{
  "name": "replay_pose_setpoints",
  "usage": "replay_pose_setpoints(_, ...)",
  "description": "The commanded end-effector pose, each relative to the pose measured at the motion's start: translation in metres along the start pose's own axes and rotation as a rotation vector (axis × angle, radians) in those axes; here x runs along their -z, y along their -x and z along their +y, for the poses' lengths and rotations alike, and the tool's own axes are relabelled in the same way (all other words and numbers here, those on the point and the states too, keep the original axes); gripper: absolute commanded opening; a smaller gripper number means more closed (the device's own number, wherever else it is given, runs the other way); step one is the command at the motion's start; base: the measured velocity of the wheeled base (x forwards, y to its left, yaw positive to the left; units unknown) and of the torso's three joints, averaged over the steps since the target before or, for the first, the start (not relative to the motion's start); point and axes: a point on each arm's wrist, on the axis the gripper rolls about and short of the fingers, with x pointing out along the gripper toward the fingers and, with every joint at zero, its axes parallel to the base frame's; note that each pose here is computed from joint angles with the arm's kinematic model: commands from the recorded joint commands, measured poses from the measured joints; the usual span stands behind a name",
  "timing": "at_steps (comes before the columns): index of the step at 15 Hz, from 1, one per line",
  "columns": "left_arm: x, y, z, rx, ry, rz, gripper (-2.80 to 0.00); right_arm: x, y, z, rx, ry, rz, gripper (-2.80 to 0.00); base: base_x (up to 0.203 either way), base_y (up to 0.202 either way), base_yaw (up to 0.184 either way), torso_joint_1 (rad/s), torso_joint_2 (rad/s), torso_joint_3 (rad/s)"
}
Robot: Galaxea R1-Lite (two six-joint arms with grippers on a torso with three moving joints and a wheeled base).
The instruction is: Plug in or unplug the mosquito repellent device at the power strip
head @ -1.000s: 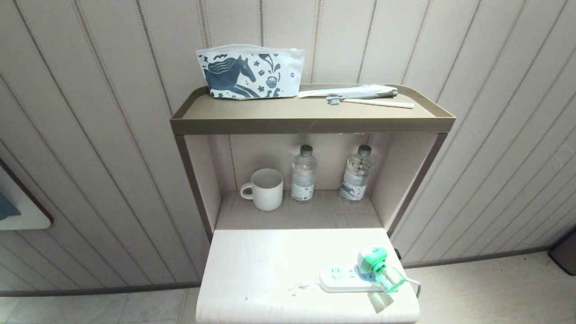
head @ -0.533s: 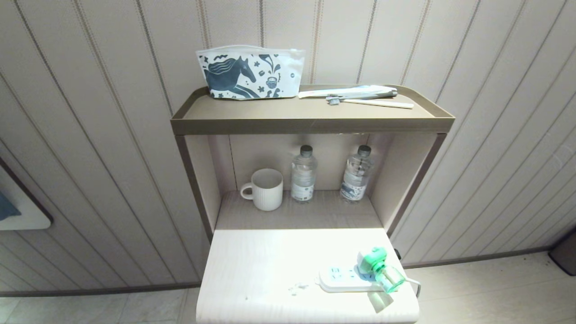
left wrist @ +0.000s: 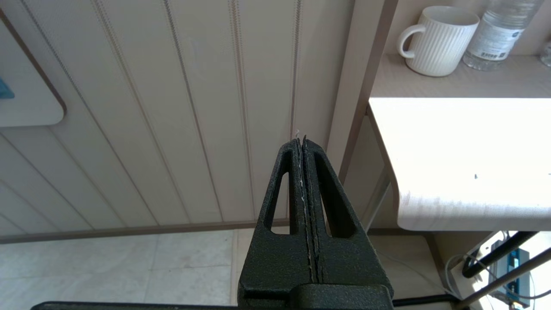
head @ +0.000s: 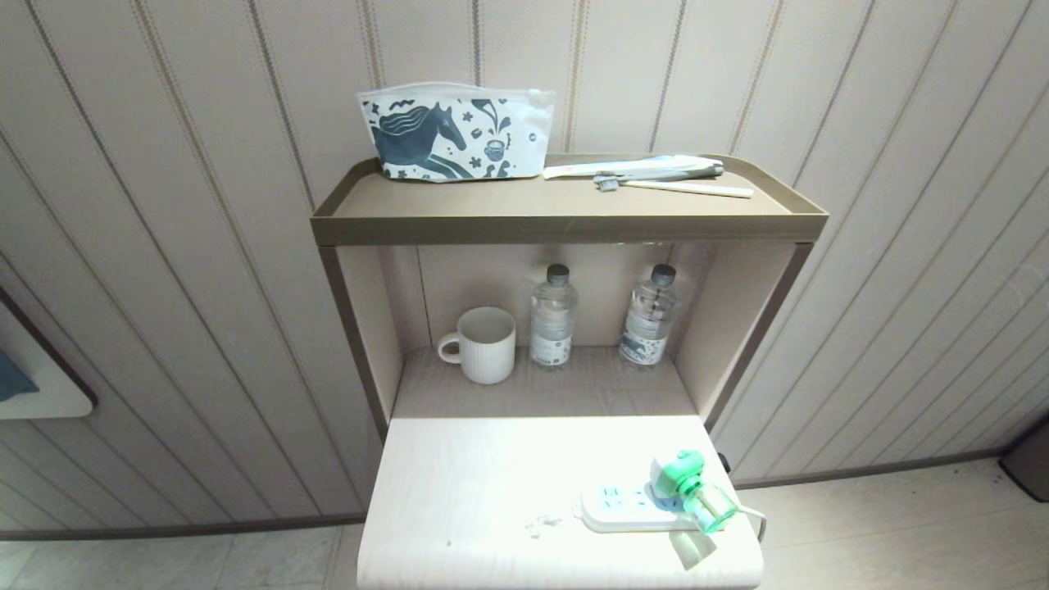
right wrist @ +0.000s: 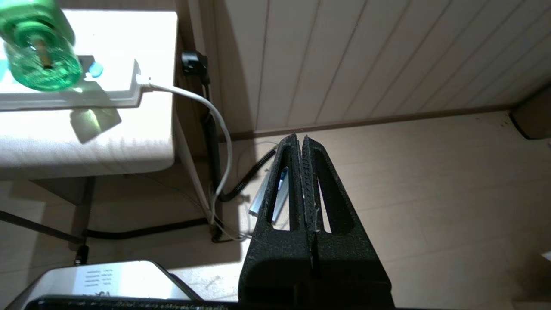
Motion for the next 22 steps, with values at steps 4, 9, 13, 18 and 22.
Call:
replay_pose_setpoints(4, 0.000, 0.000, 0.000, 0.001, 0.000, 0.000, -2.80, 0.004, 0.009, 0.001, 0.071, 0.002, -0.010, -2.80, 0.000, 0.000, 0.000, 0.000, 0.00, 0.000)
replay_pose_setpoints(9, 0.000, 0.000, 0.000, 0.000, 0.000, 0.000, -2.80, 0.022, 0.019, 0.003, -0.147, 0.045, -0.163, -2.80, 0.000, 0.000, 0.000, 0.000, 0.00, 0.000)
replay_pose_setpoints(13, 0.000, 0.000, 0.000, 0.000, 0.000, 0.000, -2.80, 0.023, 0.018, 0.004, -0.151, 0.052, -0.172, -2.80, 0.000, 0.000, 0.000, 0.000, 0.00, 0.000)
replay_pose_setpoints(18, 0.000, 0.000, 0.000, 0.000, 0.000, 0.000, -2.80, 0.023, 0.018, 0.004, -0.143, 0.037, -0.176, -2.80, 0.000, 0.000, 0.000, 0.000, 0.00, 0.000)
replay_pose_setpoints(22, 0.000, 0.000, 0.000, 0.000, 0.000, 0.000, -2.80, 0.023, 0.018, 0.004, -0.144, 0.014, -0.175, -2.80, 0.000, 0.000, 0.000, 0.000, 0.00, 0.000)
